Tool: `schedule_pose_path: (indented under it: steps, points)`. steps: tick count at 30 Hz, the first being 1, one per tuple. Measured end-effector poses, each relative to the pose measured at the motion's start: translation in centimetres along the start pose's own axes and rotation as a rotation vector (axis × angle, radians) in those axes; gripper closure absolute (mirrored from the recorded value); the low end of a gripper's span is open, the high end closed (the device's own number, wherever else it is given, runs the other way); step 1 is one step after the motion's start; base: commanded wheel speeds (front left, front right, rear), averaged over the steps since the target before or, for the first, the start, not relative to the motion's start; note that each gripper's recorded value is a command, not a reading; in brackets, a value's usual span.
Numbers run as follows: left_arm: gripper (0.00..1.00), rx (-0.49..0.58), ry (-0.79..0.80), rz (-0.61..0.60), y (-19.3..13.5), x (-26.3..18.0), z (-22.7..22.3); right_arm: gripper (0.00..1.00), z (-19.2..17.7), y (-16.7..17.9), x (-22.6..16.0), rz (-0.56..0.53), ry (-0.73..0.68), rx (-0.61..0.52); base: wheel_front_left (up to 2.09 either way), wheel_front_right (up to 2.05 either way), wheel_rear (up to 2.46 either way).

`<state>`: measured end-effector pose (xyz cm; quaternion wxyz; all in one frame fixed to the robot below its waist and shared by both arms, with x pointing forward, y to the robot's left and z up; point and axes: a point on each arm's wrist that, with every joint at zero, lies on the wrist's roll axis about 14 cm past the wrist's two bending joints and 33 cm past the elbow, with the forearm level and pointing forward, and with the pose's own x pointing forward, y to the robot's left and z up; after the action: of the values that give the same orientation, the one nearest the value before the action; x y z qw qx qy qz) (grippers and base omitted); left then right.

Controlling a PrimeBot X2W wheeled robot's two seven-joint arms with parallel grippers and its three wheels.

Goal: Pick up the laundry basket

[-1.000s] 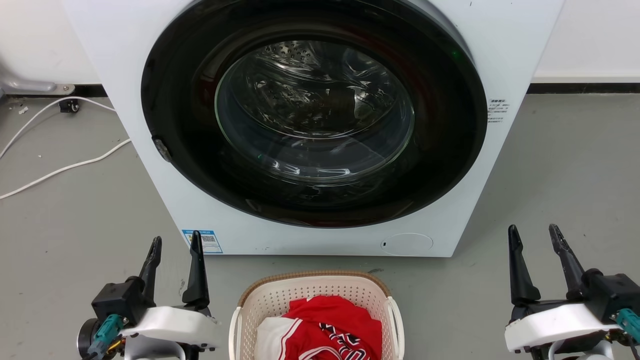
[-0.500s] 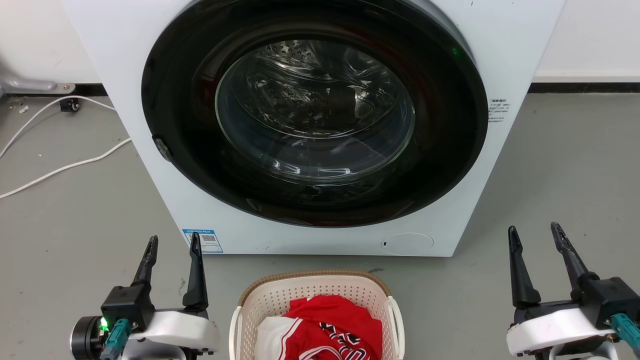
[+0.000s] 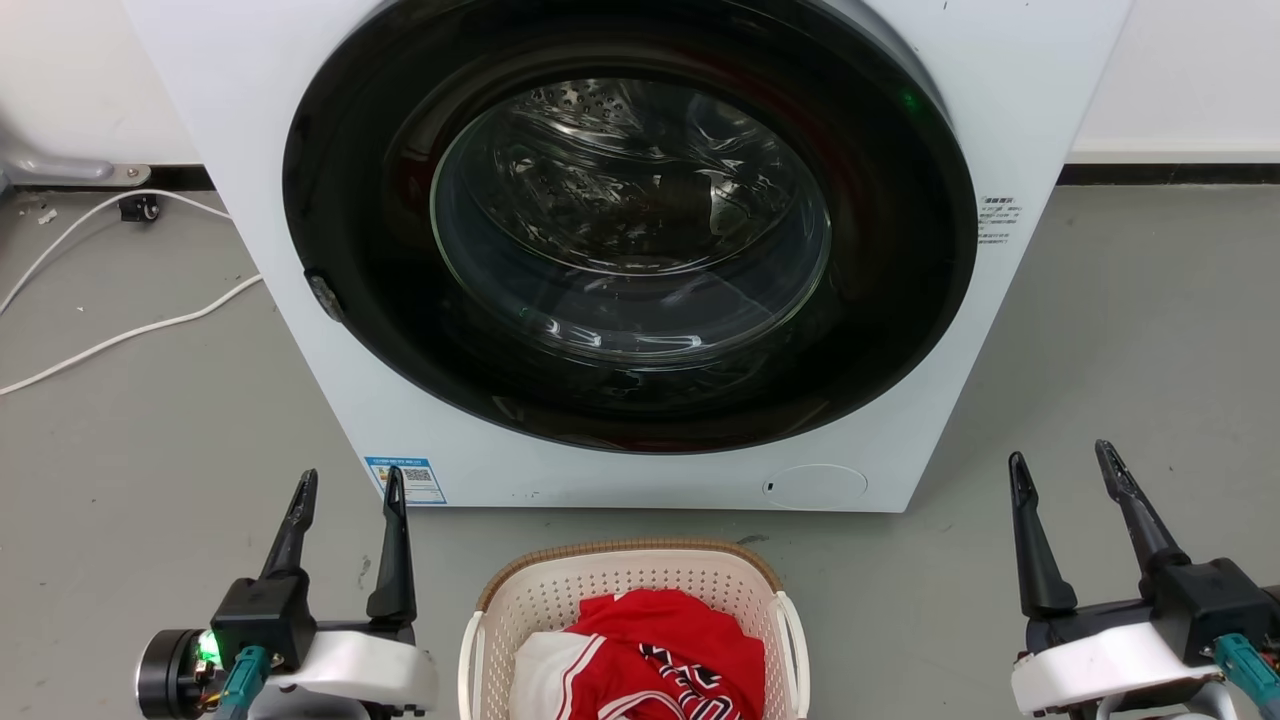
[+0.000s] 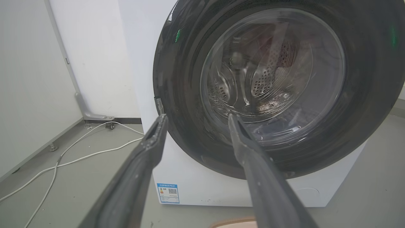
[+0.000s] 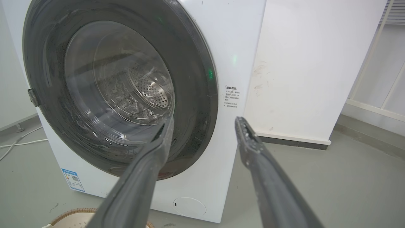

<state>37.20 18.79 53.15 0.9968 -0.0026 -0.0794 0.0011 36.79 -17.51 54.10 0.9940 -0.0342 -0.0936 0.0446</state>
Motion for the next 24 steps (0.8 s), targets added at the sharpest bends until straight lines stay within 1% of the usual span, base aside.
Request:
schedule_pose_path:
  steps: [11, 24]
  points:
    - [0.00, -0.015, 0.005, 0.008, 0.27, -0.12, -0.18, 0.00, -0.24, -0.41, -0.15, -0.020, 0.004, 0.050, 0.00, 0.00, 0.00]
    - [0.00, -0.016, 0.011, 0.010, 0.32, -0.16, -0.37, 0.00, -0.51, -0.39, -0.16, -0.021, 0.011, 0.057, 0.00, 0.00, 0.00]
